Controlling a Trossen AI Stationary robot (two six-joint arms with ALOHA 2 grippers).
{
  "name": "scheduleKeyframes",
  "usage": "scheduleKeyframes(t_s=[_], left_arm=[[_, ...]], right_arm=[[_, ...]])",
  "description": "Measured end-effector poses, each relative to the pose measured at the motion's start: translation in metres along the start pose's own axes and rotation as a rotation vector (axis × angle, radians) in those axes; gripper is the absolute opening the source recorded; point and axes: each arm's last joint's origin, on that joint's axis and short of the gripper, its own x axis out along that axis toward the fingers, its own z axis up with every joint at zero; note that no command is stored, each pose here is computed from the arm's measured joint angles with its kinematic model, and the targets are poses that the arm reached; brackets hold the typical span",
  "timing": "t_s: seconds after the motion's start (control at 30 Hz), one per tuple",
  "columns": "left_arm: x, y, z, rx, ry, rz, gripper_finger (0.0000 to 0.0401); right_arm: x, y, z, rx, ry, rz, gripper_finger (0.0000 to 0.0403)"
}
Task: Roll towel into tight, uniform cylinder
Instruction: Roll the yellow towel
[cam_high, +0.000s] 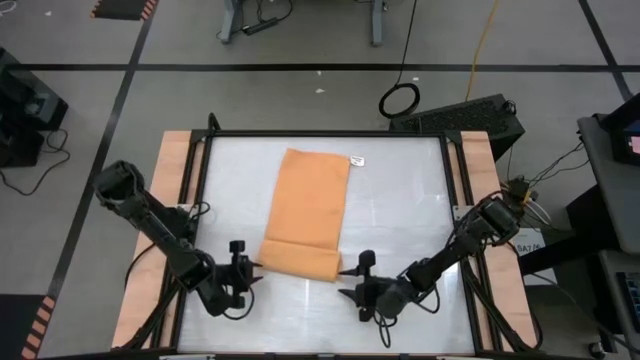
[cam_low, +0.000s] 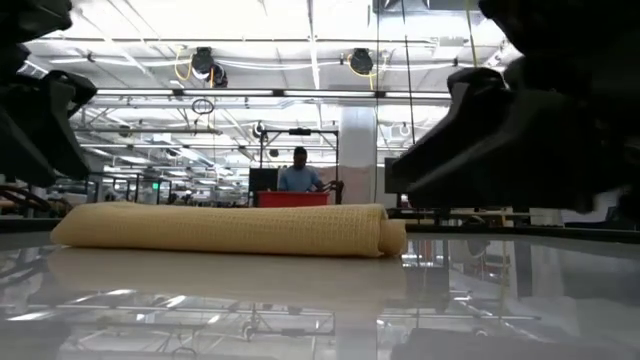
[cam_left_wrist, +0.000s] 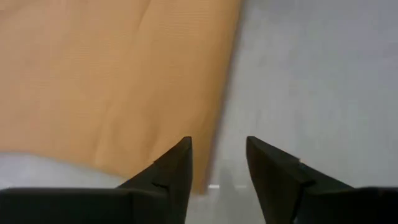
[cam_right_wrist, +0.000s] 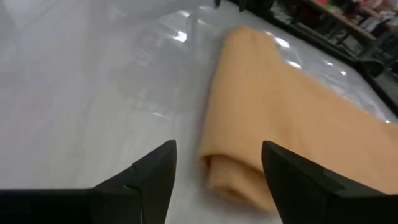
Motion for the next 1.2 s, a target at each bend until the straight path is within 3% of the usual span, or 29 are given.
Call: scheduleKeyframes(t_s=[0.23,0.47,0.83,1.2], left_arm=[[0.004,-0.014,-0.012,0.274,-0.043,0.074,0.0229],[0.026,-0.018,-0.027,0.374,0.035,0.138,0.0230],[0.038,-0.010,-0.023,0.345,0.062,0.182,0.0163],[0.046,-0.001,-0.018,0.278,0.095,0.190,0.0154]], right_arm=[[0.015,-0.014,0.000,0.116,0.010,0.049,0.0224],[0.020,-0.016,-0.001,0.138,0.006,0.098,0.0222],[0.026,-0.018,-0.003,0.150,0.005,0.155,0.0186],[0.041,-0.010,-0.009,0.056,0.021,0.087,0.0184]])
